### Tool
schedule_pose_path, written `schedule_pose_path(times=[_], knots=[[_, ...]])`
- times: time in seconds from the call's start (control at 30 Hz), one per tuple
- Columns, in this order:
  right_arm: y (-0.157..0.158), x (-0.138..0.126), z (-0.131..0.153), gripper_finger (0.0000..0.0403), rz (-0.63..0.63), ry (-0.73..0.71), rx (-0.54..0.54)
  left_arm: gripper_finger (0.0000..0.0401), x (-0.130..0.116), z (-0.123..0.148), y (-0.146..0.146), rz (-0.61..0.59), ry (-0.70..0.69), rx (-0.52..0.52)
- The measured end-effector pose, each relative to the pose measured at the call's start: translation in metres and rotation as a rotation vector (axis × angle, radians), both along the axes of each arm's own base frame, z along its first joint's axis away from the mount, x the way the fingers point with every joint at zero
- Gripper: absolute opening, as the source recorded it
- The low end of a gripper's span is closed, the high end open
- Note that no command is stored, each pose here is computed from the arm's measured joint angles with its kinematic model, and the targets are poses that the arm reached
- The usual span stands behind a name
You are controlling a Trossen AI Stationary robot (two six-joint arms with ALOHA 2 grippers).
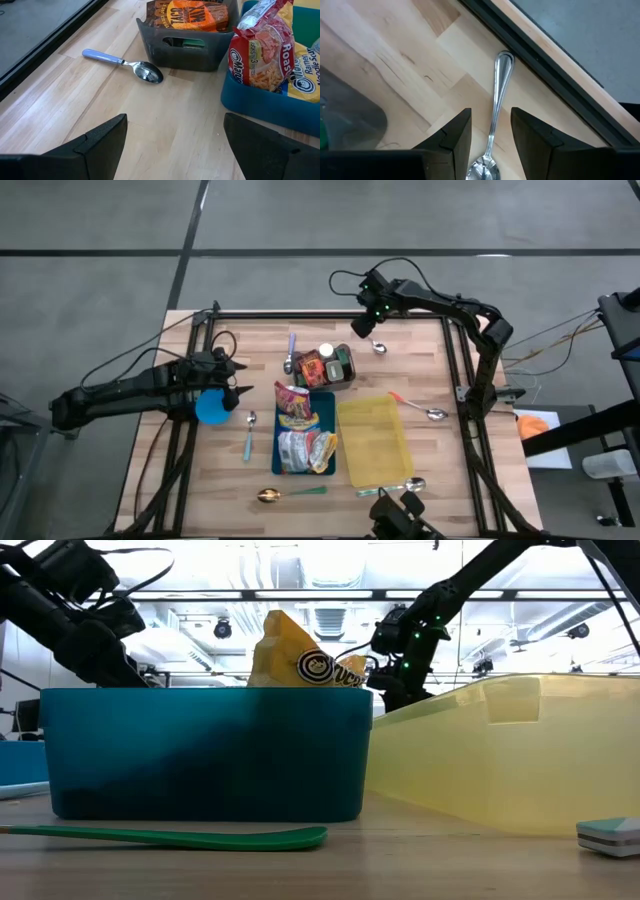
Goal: Pick & Place Food Item
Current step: Put the silver spoon into the yellow bin
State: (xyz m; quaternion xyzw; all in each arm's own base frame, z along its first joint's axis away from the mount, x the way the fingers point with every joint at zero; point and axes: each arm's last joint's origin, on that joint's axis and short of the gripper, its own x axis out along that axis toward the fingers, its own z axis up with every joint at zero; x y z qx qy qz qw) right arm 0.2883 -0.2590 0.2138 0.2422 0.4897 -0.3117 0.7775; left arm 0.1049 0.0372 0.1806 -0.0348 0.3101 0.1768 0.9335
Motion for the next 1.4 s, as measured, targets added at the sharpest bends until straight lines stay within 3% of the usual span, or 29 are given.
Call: schedule_pose_path(times=[0.47, 1.4], knots=[[0.001, 0.000, -0.003, 0.0136, -0.014, -0.002, 0.006, 0.0336, 0.000, 0.000, 0.000, 0.000, 0.000, 0.000], [0.007, -0.015, -0.042, 0.0137, -0.058, 0.010, 0.072, 0.0336, 0.000, 0.000, 0.000, 0.000, 0.000, 0.000]])
